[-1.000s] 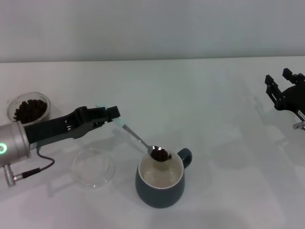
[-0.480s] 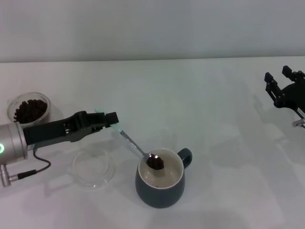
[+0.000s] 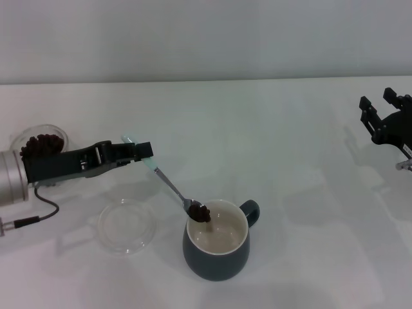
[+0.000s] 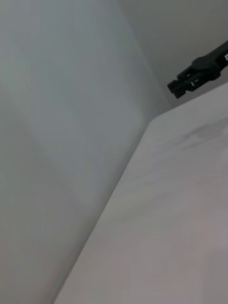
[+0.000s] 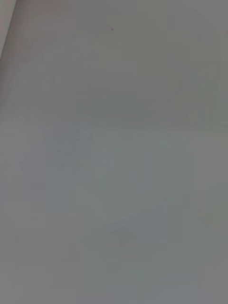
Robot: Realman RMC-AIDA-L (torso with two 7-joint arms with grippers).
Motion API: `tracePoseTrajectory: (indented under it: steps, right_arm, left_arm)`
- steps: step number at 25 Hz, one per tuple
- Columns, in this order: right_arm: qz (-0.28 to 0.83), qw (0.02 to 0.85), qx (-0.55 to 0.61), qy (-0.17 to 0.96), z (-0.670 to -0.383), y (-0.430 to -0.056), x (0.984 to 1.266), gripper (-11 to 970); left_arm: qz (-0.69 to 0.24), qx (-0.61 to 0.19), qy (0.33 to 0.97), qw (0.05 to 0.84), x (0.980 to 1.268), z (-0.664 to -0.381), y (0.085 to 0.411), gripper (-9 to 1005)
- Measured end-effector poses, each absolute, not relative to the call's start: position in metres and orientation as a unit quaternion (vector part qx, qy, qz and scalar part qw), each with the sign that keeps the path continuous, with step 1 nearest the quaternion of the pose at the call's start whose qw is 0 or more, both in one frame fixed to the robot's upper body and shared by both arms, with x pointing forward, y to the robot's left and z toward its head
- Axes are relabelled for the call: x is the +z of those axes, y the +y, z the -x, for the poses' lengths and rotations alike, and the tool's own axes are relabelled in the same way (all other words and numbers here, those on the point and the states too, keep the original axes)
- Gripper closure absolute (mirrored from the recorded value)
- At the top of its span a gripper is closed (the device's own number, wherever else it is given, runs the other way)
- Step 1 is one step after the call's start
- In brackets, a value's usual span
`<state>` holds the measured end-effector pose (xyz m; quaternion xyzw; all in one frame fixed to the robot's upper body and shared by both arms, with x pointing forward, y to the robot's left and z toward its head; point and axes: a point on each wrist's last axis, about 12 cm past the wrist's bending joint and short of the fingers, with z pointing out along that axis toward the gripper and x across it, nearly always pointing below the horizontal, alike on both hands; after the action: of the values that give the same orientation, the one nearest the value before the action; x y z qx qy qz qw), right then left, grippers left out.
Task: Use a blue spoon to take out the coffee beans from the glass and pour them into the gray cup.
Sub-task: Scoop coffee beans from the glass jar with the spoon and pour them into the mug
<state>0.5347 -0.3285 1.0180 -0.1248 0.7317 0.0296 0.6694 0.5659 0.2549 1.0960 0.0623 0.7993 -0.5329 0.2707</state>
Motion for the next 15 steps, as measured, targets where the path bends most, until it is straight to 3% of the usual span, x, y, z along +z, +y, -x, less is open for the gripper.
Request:
tracePoseTrajectory:
  steps: [15]
  right_arm:
    - [0.125, 0.67, 0.031, 0.731, -0.536, -0.328, 1.019, 460]
  left_arm:
    - [-0.162, -0.496, 0.815, 0.254, 1.109, -0.585, 0.221, 869]
